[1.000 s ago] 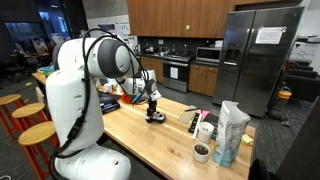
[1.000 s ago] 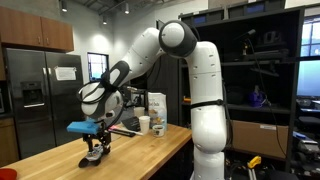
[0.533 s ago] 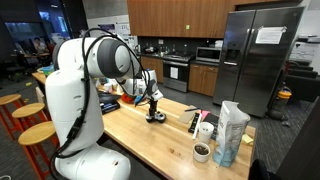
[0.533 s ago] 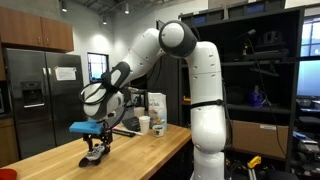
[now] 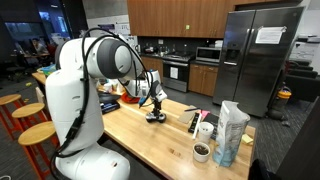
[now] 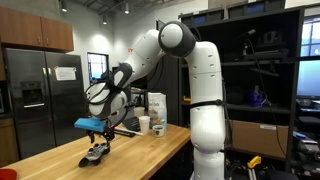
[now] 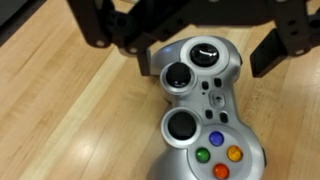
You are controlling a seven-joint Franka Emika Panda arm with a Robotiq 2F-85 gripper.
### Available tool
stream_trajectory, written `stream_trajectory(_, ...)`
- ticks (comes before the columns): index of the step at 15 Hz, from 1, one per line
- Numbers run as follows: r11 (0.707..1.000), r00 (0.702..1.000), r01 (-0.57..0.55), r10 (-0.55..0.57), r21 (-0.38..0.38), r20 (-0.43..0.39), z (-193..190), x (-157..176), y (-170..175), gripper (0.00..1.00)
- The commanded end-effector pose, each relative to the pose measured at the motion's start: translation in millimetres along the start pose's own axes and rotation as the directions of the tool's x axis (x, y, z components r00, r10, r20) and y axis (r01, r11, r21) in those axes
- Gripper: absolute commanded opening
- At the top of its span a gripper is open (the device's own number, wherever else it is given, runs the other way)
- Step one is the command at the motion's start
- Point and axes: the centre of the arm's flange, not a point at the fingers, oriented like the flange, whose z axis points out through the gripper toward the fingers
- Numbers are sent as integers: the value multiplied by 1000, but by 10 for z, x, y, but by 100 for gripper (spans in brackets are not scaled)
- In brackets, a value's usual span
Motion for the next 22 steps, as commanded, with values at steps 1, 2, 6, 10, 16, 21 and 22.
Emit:
stream_trajectory(1, 999, 1000, -21, 22, 45, -14, -99, 48, 37, 100)
stream_trajectory(2, 999, 1000, -23, 24, 49, -15, -98, 43, 26, 100)
stream_trajectory(6, 998, 999, -44, 44, 40, -6, -69, -7, -4, 100)
stream_trajectory(10, 998, 999, -51, 51, 31, -1, -31, -105, -27, 100)
stream_trajectory(16, 999, 999, -47, 47, 10, 10, 92, -246, -65, 100)
stream_trajectory(21, 1000, 1000, -13, 13, 7, 20, 302, -236, -48, 100)
stream_trajectory(22, 1000, 1000, -14, 13, 14, 18, 343, -224, -54, 100)
